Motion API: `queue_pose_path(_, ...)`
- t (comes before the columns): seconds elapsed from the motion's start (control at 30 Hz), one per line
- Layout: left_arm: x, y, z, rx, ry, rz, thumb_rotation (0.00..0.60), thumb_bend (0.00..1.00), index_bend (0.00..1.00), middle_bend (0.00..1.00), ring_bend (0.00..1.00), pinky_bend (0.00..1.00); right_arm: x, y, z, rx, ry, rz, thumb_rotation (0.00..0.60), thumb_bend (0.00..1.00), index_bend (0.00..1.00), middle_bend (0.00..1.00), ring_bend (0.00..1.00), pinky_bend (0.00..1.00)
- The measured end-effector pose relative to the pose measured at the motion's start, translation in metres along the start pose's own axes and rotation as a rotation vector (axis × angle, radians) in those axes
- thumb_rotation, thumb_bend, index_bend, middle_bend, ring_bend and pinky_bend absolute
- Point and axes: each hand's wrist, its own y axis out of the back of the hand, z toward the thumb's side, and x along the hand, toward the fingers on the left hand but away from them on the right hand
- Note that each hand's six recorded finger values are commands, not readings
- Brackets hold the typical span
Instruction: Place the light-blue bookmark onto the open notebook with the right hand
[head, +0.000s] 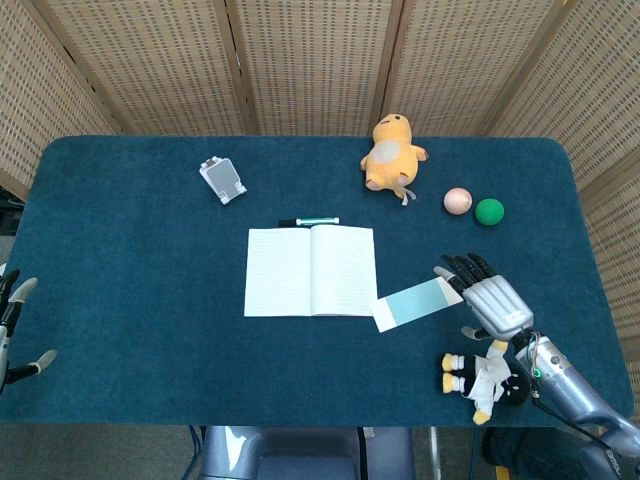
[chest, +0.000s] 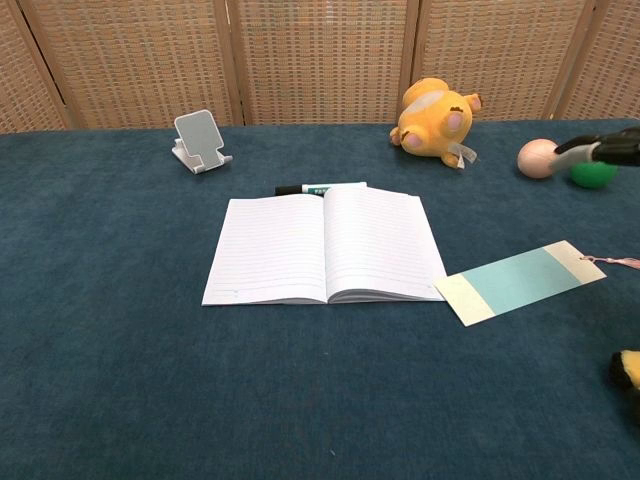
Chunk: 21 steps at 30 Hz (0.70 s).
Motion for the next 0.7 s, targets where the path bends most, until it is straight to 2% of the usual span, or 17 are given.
queue_pose_path(0.1, 0.003, -0.003, 0.001, 0.005, 0.007, -0.010, 0.600, 0.00, 0.00, 0.00, 0.00, 0.00, -0.022, -0.005, 0.002, 0.071, 0.040, 0.074, 0.600, 0.00, 0.04, 0.00, 0.00, 0.00)
queue_pose_path(0.2, 0.007, -0.005, 0.002, 0.012, 0.014, -0.018, 0.600, 0.00, 0.00, 0.00, 0.00, 0.00, -0.037, -0.008, 0.003, 0.112, 0.060, 0.106, 0.600, 0.00, 0.10, 0.00, 0.00, 0.00)
queue_pose_path(0.3, 0.010, -0.007, 0.003, 0.022, 0.019, -0.027, 0.600, 0.00, 0.00, 0.00, 0.00, 0.00, -0.046, -0.009, 0.003, 0.127, 0.067, 0.110, 0.600, 0.00, 0.14, 0.00, 0.00, 0.00)
queue_pose_path(0.57, 0.016, -0.013, 0.007, 0.038, 0.026, -0.045, 0.600, 0.00, 0.00, 0.00, 0.00, 0.00, -0.063, -0.017, 0.007, 0.155, 0.099, 0.132, 0.600, 0.02, 0.17, 0.00, 0.00, 0.00)
queue_pose_path(0.7, 0.019, -0.015, 0.009, 0.043, 0.032, -0.051, 0.600, 0.00, 0.00, 0.00, 0.00, 0.00, -0.070, -0.025, 0.012, 0.160, 0.118, 0.138, 0.600, 0.03, 0.22, 0.00, 0.00, 0.00)
